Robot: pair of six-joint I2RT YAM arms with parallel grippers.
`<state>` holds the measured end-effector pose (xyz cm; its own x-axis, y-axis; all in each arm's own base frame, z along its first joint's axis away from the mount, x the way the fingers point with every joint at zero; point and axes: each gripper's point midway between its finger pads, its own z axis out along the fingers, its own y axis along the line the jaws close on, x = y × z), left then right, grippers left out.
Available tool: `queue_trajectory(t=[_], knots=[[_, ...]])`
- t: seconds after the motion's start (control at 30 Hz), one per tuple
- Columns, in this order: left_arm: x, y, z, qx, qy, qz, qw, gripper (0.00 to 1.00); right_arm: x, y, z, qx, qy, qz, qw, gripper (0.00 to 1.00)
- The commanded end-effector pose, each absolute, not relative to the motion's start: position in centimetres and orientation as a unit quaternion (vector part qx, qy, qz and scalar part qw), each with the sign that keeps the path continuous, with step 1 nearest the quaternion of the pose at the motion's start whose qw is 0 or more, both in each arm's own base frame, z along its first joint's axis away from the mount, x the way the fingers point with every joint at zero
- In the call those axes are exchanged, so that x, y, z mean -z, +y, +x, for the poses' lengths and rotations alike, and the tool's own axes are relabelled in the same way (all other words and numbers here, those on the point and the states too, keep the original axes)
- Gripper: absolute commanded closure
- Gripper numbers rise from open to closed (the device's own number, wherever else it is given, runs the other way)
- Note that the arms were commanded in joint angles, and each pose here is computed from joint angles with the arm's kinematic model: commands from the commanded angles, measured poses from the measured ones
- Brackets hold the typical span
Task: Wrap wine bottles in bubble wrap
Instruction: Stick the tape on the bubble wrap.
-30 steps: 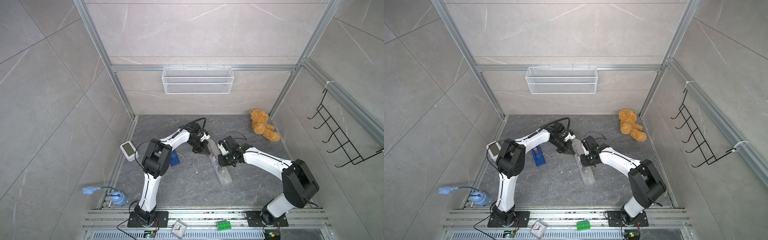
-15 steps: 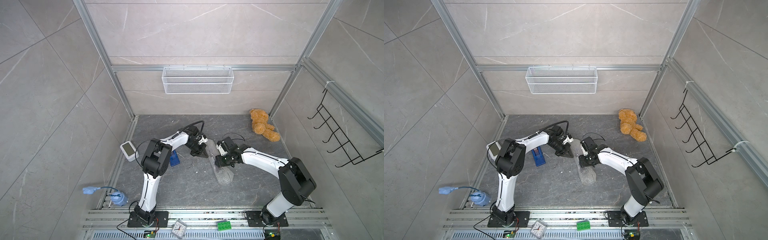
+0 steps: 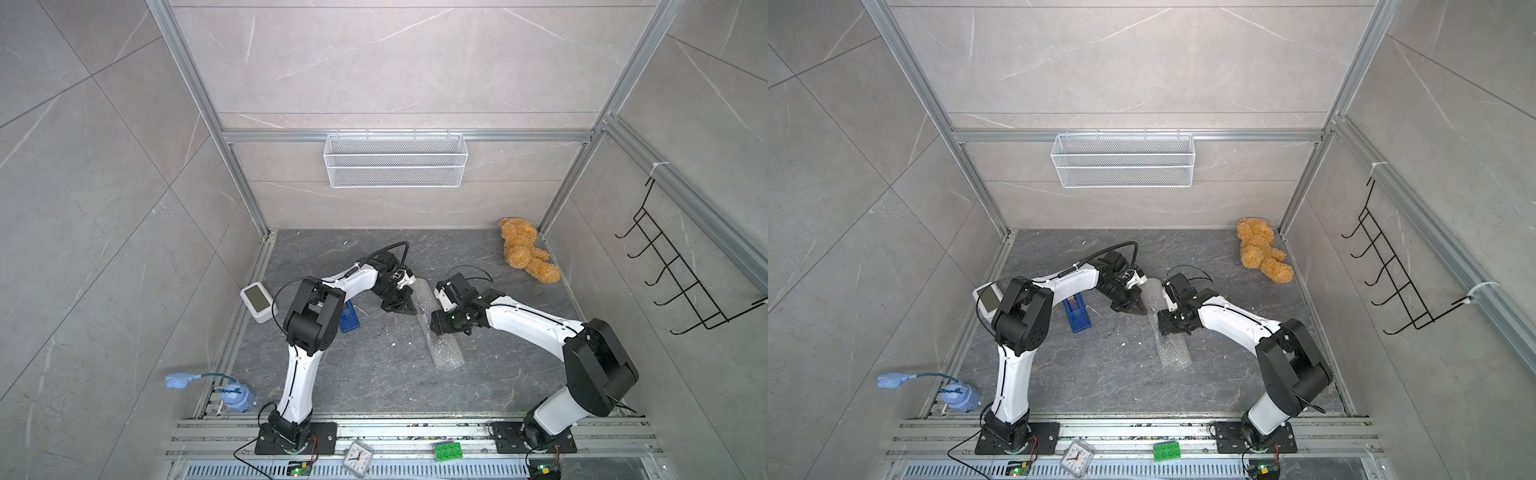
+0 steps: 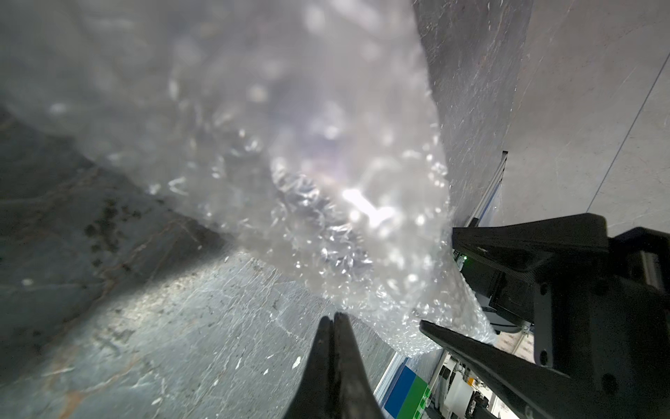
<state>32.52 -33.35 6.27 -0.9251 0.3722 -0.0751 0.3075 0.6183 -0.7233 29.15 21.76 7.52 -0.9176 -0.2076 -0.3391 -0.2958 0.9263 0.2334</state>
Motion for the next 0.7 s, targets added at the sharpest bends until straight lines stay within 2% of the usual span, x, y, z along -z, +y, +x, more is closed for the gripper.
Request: queue_trajectory(t=[0.0, 0.3, 0.53, 0.67], knots=[[-7.3, -33.0, 32.7, -0.389, -0.901, -0.188, 0.034, 1.00, -10.2, 21.7, 29.4, -0.142, 0.966, -0.123, 0.176, 0.41], [-10.2, -32.8, 32.8, -0.389, -0.899, -0.199, 0.009, 1.00, -12.5, 21.8, 29.9, -0.150, 0.961, -0.120, 0.196, 0.43], [-10.7, -32.4, 32.5, -0.385, -0.901, -0.199, 0.007, 1.00, -11.8, 21.4, 30.7, -0.154, 0.965, -0.100, 0.187, 0.57], [-9.8, -31.7, 32.6, -0.379, -0.906, -0.190, 0.013, 1.00, -11.5, 21.0, 31.2, -0.156, 0.966, -0.086, 0.187, 0.58]])
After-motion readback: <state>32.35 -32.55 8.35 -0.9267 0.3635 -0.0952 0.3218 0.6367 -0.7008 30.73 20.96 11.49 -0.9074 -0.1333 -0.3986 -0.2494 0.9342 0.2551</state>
